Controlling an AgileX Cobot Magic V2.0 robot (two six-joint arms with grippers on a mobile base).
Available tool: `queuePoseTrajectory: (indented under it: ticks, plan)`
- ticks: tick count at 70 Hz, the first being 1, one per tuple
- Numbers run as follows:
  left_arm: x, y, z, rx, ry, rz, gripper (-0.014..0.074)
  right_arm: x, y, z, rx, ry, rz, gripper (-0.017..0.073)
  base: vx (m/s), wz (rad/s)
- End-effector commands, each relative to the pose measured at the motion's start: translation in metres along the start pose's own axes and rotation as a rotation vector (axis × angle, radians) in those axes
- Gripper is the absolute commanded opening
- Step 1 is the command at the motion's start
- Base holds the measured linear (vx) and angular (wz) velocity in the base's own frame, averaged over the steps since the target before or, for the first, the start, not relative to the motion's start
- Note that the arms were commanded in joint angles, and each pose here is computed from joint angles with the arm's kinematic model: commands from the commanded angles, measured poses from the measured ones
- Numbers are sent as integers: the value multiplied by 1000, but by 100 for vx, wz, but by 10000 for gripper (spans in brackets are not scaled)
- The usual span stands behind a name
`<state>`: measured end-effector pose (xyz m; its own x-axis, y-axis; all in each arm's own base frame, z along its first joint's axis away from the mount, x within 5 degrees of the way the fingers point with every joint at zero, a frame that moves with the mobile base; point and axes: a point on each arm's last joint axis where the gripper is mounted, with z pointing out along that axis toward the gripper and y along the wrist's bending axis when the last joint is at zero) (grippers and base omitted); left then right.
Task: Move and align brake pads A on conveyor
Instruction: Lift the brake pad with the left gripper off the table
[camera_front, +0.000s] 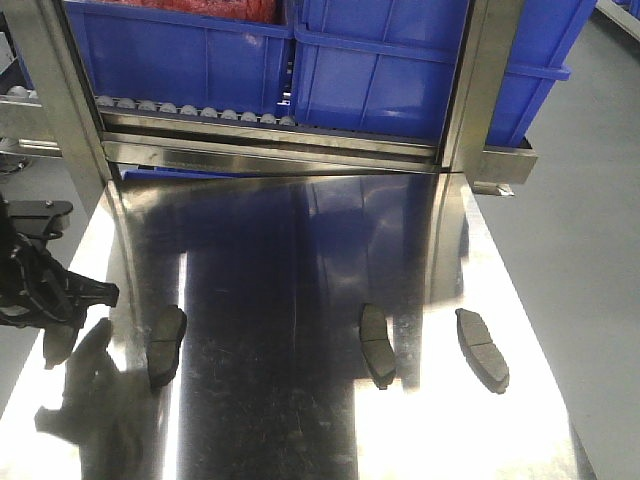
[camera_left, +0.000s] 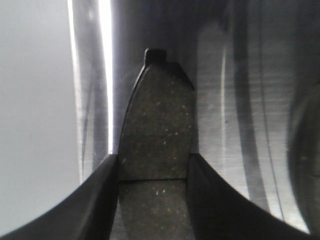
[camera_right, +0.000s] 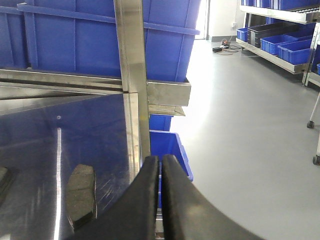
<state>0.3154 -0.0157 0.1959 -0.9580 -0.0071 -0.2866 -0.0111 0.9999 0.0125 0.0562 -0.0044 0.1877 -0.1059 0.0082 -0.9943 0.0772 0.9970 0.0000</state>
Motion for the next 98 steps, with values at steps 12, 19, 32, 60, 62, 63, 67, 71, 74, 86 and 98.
queuePoseTrajectory:
  ticks: [12, 19, 32, 60, 62, 63, 67, 71, 74, 86, 98]
  plan:
    - [23, 2, -62, 25, -300, 11, 146, -2, 0, 0, 2, -74, 0, -3, 0, 0]
    - [43, 4, -81, 29, -367, 10, 146, -2, 0, 0, 2, -74, 0, -3, 0, 0]
    - [87, 8, -115, 40, -532, 6, 146, -2, 0, 0, 2, -74, 0, -3, 0, 0]
    - [197, 16, -158, 67, -1088, 2, 146, -2, 0, 0, 2, -74, 0, -3, 0, 0]
    - [203, 17, -160, 70, -1125, 2, 146, -2, 0, 0, 2, -74, 0, -3, 0, 0]
    - [205, 17, -160, 71, -1141, 1, 146, -2, 0, 0, 2, -74, 0, -3, 0, 0]
    - [214, 17, -165, 74, -1201, 0, 146, -2, 0, 0, 2, -74, 0, -3, 0, 0]
    - [221, 18, -169, 75, -1240, -2, 146, -2, 0, 0, 2, -74, 0, -3, 0, 0]
    - [224, 18, -170, 76, -1253, -3, 146, -2, 0, 0, 2, -74, 0, -3, 0, 0]
    - [228, 19, -170, 74, -1248, -4, 146, -2, 0, 0, 2, -74, 0, -3, 0, 0]
    - [228, 19, -170, 74, -1248, -4, 146, -2, 0, 0, 2, -74, 0, -3, 0, 0]
